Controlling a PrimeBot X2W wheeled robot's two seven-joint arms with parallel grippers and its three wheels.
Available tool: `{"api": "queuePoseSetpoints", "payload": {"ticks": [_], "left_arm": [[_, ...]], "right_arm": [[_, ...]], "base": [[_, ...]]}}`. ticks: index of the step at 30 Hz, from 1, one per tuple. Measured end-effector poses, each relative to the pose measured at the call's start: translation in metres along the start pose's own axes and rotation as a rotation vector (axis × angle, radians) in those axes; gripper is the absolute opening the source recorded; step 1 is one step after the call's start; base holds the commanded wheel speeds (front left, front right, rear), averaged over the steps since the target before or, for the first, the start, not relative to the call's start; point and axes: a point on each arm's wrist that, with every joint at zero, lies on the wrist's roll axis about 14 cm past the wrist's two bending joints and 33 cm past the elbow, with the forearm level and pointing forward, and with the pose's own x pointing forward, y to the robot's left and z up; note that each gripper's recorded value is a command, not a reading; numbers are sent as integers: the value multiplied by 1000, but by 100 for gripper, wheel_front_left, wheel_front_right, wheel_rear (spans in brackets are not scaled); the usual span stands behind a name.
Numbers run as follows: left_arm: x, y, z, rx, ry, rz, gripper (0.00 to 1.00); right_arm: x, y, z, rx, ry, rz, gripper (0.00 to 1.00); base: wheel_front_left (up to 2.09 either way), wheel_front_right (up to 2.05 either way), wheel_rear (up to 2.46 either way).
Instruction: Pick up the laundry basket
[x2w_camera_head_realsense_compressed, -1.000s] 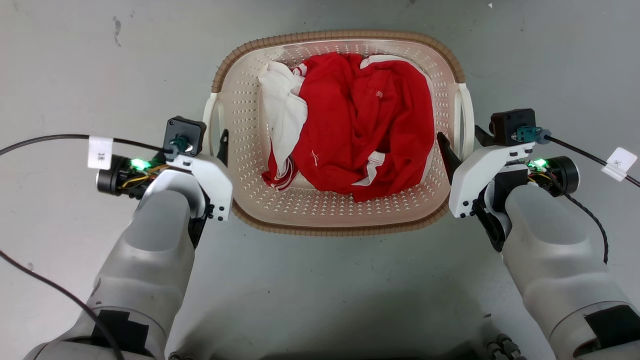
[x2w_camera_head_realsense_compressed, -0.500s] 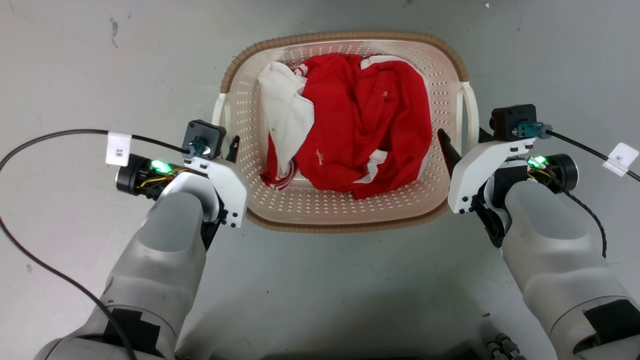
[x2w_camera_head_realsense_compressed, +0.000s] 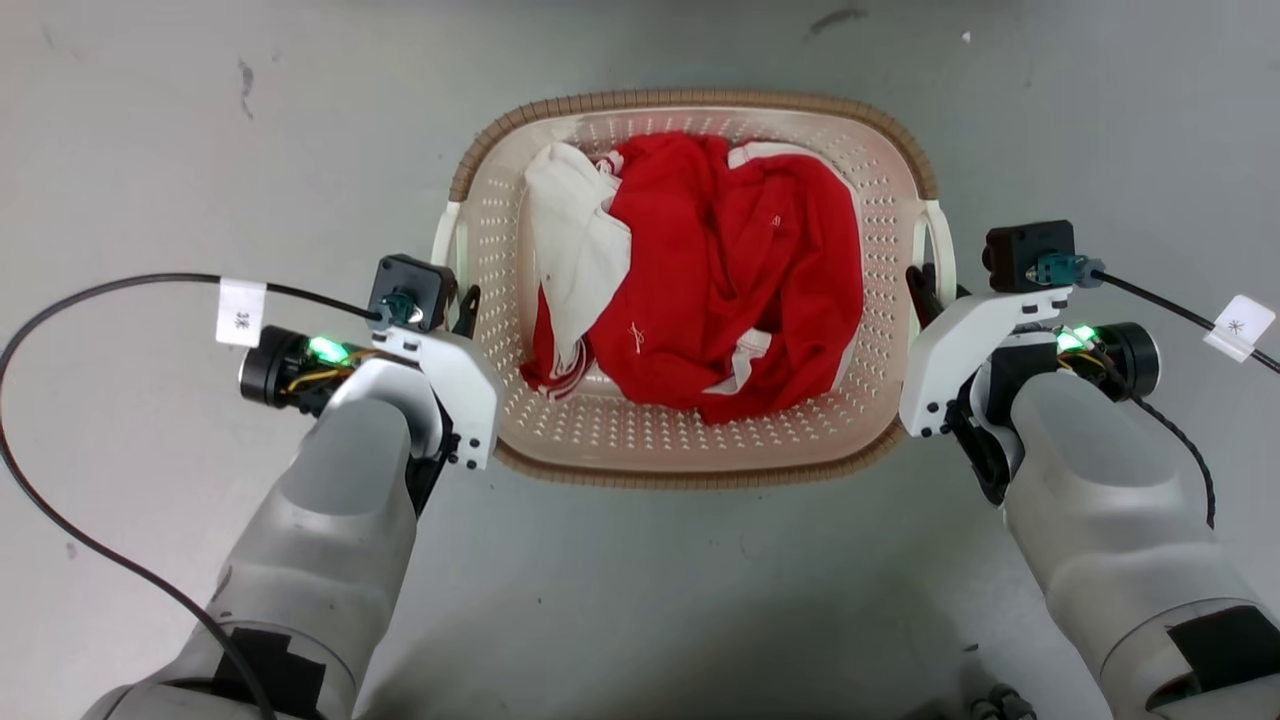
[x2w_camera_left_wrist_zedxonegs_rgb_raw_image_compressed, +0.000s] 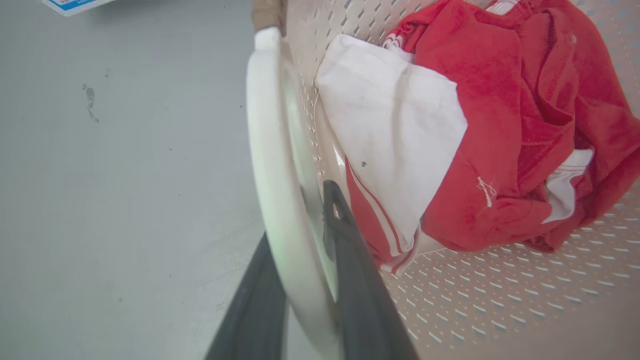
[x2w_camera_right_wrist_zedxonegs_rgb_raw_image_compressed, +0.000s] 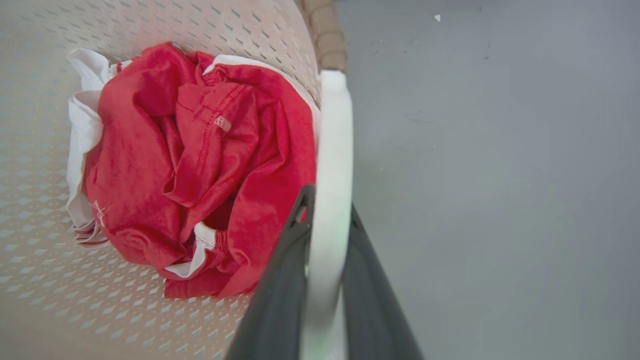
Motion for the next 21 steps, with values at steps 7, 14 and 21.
{"api": "queuePoseSetpoints", "payload": {"ticks": [7, 14, 21], "left_arm": [[-20, -8, 11, 5, -6, -8, 0], [-49, -24, 12, 25, 30, -29, 0], [-78, -43, 23, 28, 50, -51, 0]], "right_arm": [[-21, -2, 12, -23, 4, -14, 0], [-51, -1, 12, -70, 69, -25, 0], [-84, 0, 19, -90, 94, -39, 0]], "base": [[0, 0, 0], [0, 0, 0], [0, 0, 0]]}}
